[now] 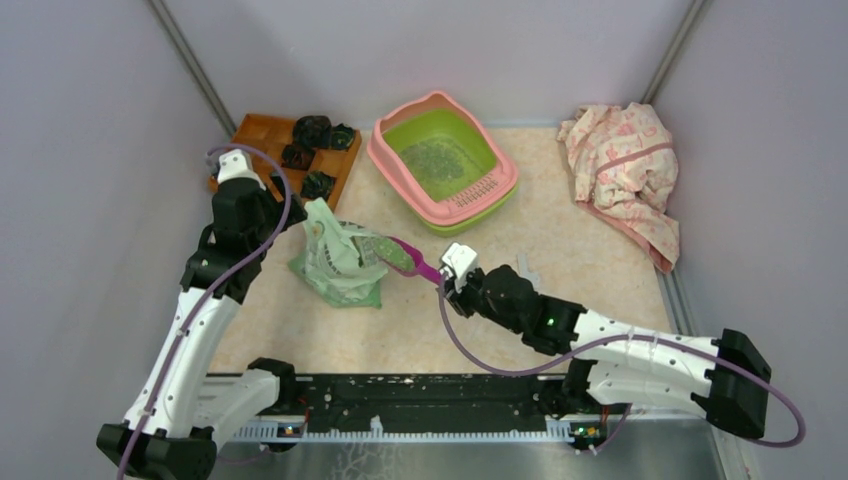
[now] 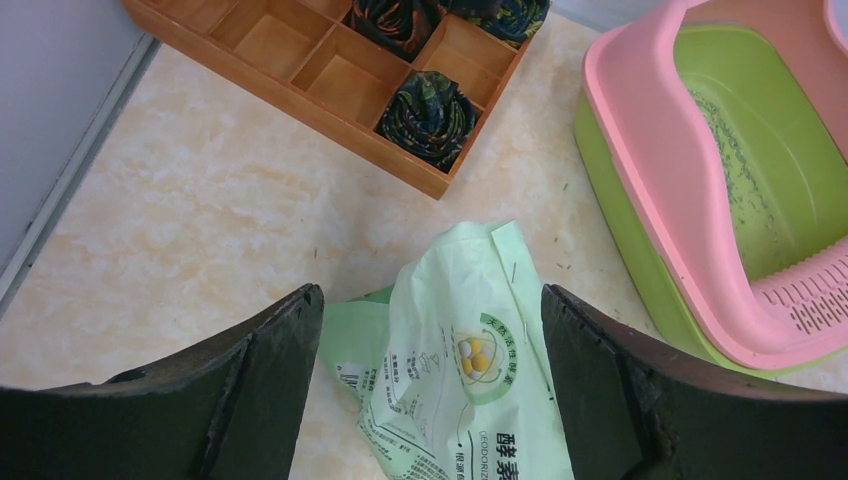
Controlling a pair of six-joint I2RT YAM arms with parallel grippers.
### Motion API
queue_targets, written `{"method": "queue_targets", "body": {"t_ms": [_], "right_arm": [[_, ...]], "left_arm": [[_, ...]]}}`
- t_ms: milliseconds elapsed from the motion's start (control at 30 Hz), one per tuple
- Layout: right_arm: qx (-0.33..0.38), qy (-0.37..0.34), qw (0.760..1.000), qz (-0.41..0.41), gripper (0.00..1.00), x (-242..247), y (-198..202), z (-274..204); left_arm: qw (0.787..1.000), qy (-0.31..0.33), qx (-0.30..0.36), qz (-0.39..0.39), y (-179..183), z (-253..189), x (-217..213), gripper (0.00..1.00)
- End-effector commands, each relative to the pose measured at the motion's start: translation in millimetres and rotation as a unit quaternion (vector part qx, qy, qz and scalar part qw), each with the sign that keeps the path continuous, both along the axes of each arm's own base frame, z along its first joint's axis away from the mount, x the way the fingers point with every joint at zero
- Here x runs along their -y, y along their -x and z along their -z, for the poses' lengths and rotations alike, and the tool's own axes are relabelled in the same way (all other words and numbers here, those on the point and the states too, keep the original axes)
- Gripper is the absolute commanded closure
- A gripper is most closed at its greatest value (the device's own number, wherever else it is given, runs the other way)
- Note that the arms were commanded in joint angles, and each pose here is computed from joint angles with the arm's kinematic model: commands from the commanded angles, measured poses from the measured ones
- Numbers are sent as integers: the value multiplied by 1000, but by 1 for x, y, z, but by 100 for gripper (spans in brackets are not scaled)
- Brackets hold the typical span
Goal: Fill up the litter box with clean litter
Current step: 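Scoop the cat litter from the cat litter bag, then pour the cat litter into the litter box.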
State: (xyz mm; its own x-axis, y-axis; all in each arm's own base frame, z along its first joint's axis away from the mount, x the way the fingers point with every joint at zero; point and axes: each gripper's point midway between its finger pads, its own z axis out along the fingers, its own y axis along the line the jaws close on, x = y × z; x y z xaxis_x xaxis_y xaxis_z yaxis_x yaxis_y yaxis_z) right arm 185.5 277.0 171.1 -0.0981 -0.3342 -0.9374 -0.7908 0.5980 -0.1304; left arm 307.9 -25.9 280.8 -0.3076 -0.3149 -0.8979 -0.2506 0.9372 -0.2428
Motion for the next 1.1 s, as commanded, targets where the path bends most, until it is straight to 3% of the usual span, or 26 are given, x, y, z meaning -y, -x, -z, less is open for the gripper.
{"method": "queue_targets", "body": {"t_ms": [0, 700, 1067], "right_arm": [[23, -68, 997, 10, 100, -7, -8, -44], [89, -224, 970, 11, 100, -22, -18, -77], [87, -205, 975, 10, 100, -42, -42, -93]], "left_arm": [[999, 12, 30, 7, -2, -18, 4, 15], [999, 14, 27, 14, -3, -16, 7, 15], [999, 14, 26, 17, -4, -13, 8, 15]]}}
